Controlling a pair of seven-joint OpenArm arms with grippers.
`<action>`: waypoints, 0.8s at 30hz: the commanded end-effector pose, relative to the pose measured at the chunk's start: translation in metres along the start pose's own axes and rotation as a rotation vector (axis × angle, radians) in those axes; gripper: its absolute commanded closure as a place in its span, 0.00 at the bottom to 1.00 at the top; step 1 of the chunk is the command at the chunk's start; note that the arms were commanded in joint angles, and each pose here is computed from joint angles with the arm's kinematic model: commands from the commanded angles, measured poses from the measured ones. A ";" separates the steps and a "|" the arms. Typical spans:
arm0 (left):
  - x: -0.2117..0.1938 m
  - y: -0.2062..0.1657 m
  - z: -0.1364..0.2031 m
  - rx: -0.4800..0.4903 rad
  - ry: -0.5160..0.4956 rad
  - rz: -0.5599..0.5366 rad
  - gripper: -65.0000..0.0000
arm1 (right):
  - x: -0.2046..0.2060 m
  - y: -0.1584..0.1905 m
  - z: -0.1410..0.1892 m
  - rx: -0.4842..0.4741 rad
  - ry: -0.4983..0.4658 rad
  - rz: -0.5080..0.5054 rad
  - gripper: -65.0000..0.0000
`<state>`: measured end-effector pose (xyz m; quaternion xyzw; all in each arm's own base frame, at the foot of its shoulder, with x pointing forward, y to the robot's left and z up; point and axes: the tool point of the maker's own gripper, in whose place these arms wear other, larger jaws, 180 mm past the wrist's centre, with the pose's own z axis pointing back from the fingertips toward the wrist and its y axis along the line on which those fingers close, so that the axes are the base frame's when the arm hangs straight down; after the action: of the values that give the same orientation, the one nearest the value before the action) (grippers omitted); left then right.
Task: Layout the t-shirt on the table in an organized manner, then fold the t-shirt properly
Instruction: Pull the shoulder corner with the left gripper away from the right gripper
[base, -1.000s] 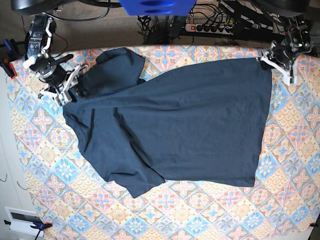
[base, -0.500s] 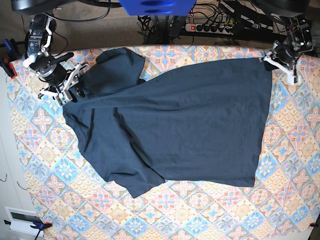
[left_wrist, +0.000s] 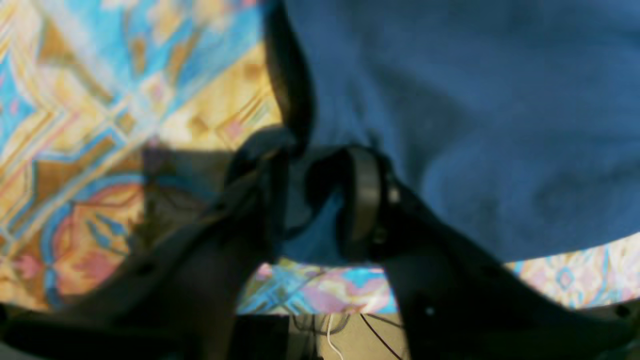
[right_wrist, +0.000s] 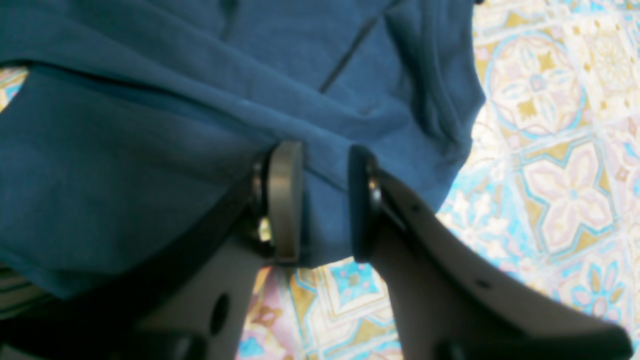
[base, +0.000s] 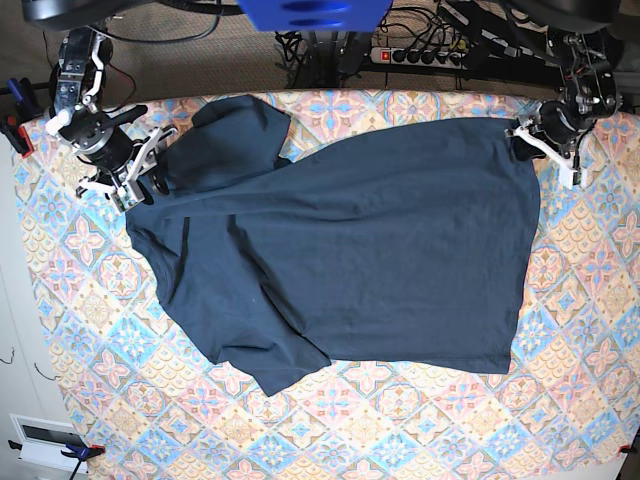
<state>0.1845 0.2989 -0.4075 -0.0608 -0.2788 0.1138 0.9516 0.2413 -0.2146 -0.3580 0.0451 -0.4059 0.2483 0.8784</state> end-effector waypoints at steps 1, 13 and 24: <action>0.012 0.005 0.005 0.015 -0.028 -0.019 0.81 | 0.012 -0.007 0.004 -0.015 -0.041 0.014 0.76; 0.026 0.000 0.003 0.003 -0.062 -0.021 1.00 | 0.013 -0.007 0.004 -0.015 -0.042 0.014 0.76; 0.082 -0.069 0.041 -0.222 -0.250 -0.047 1.00 | 0.013 -0.008 0.004 -0.016 -0.043 0.013 0.76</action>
<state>0.2363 0.2526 -0.3312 -0.1462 -0.3889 0.0757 0.9064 0.2423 -0.2151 -0.3575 0.0440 -0.4068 0.2470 0.8784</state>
